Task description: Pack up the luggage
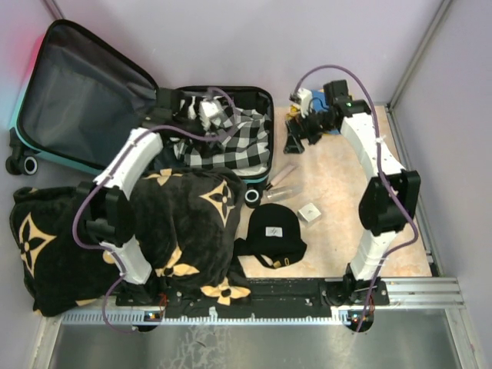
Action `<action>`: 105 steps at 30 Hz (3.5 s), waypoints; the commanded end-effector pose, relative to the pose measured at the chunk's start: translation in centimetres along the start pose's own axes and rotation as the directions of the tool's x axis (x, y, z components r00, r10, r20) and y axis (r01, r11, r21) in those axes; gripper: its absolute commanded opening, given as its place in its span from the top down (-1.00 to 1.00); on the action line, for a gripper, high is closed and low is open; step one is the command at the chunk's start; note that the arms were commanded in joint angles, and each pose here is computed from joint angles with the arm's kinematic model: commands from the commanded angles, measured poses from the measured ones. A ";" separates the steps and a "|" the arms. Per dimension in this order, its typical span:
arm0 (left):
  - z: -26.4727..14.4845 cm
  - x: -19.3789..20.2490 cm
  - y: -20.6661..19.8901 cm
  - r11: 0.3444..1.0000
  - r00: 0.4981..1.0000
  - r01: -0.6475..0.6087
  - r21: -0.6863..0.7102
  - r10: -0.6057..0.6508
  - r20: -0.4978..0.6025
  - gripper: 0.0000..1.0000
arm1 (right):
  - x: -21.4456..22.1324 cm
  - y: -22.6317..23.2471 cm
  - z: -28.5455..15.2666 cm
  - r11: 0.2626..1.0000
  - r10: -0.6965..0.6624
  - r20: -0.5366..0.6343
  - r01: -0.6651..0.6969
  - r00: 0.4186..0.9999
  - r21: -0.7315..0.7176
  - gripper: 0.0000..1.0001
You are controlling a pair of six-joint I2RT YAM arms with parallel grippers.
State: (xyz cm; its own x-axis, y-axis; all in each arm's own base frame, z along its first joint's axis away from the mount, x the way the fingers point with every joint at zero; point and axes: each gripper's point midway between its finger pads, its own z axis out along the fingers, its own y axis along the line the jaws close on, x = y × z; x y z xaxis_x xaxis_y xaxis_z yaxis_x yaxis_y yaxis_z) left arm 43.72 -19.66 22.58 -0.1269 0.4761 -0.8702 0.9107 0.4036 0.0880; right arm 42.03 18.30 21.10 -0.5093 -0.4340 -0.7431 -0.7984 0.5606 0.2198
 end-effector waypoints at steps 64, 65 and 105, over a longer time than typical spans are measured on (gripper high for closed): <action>3.6 -1.3 -29.9 0.830 0.865 -0.488 0.270 0.420 0.274 0.98 | 14.5 3.4 -8.3 0.950 0.281 0.001 -0.279 0.960 0.143 -0.81; 3.0 -2.6 -29.0 0.846 0.877 -0.462 0.266 0.392 0.278 0.99 | 14.5 3.4 -8.2 0.949 0.285 0.003 -0.283 0.958 0.142 -0.81; 2.9 2.7 -0.6 0.791 0.791 -0.611 -0.033 0.611 0.003 -0.59 | 10.2 -1.5 -7.4 0.946 0.273 0.055 -0.279 0.960 0.163 -0.86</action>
State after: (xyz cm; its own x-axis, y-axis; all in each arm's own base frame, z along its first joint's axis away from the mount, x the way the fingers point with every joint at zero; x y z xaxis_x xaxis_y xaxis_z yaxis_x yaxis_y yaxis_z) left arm 46.07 -22.01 18.83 0.4661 0.5834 -0.6652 0.7389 0.1568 0.6553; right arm 33.78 7.97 15.68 -0.7458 -0.2164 -0.6300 -0.5282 0.7685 0.3612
